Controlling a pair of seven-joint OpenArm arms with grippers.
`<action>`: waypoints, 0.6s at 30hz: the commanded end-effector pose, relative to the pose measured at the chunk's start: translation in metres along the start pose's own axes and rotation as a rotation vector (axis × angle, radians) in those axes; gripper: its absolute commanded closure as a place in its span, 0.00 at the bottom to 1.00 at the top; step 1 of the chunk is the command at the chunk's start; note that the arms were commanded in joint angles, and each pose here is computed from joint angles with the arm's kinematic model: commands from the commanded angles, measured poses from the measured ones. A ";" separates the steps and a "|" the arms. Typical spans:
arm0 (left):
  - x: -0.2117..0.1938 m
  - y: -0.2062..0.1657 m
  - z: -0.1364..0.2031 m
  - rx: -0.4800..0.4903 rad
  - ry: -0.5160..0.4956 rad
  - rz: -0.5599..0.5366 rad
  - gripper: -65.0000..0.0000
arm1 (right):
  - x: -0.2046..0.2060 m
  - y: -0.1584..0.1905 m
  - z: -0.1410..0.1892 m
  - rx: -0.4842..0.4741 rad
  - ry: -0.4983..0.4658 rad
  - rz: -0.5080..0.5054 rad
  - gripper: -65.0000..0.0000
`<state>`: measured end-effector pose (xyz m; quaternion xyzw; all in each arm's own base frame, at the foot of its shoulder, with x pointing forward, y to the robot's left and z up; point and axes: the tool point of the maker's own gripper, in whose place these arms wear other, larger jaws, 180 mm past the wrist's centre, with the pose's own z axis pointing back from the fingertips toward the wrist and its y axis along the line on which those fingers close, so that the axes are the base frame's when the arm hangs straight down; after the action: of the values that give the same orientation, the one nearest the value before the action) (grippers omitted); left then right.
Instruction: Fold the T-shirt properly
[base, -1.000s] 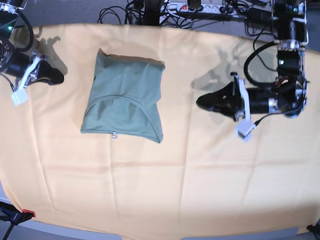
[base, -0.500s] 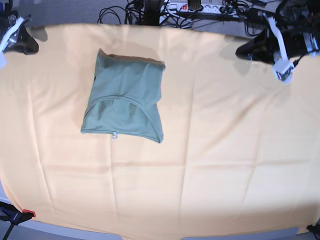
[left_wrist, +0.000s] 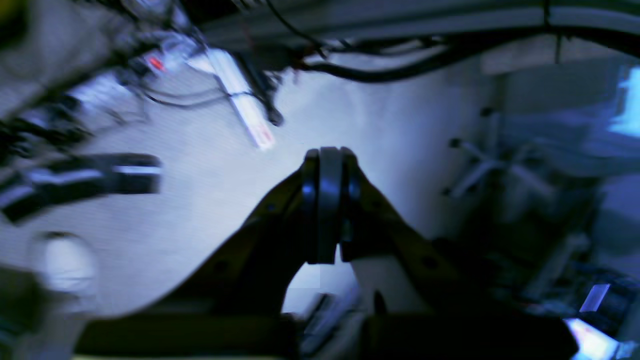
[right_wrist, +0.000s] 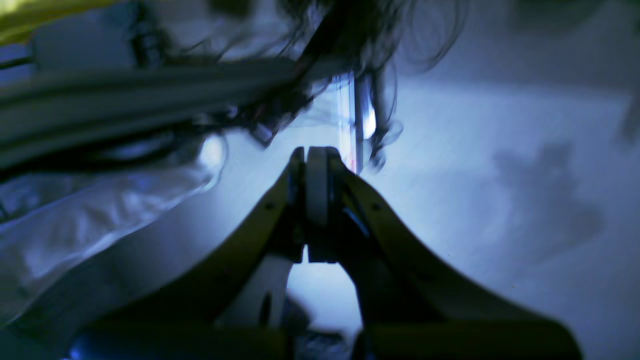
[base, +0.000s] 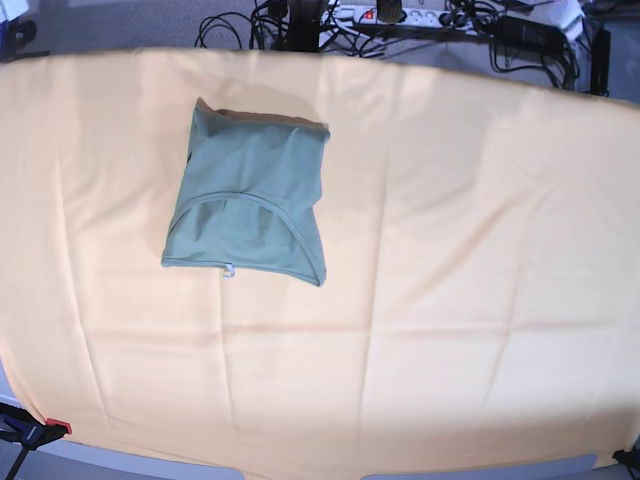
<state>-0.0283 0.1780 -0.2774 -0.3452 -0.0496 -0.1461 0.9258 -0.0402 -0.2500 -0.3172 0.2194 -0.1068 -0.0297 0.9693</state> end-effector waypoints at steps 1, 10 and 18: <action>-0.006 -0.005 -0.003 -0.024 0.010 0.018 1.00 | -0.011 0.003 -0.001 0.028 0.027 -0.029 1.00; -0.069 0.036 -0.078 -0.041 0.135 0.219 1.00 | -0.074 -0.007 -0.089 0.144 0.183 -0.238 1.00; -0.087 0.107 -0.163 0.026 0.207 0.355 1.00 | -0.089 -0.039 -0.184 0.061 0.261 -0.128 1.00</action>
<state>-0.0821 0.1670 -0.4878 -0.3185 0.1109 -0.0143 0.9413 -0.0843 -0.1950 -0.5178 0.2559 0.0329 -0.0592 0.9643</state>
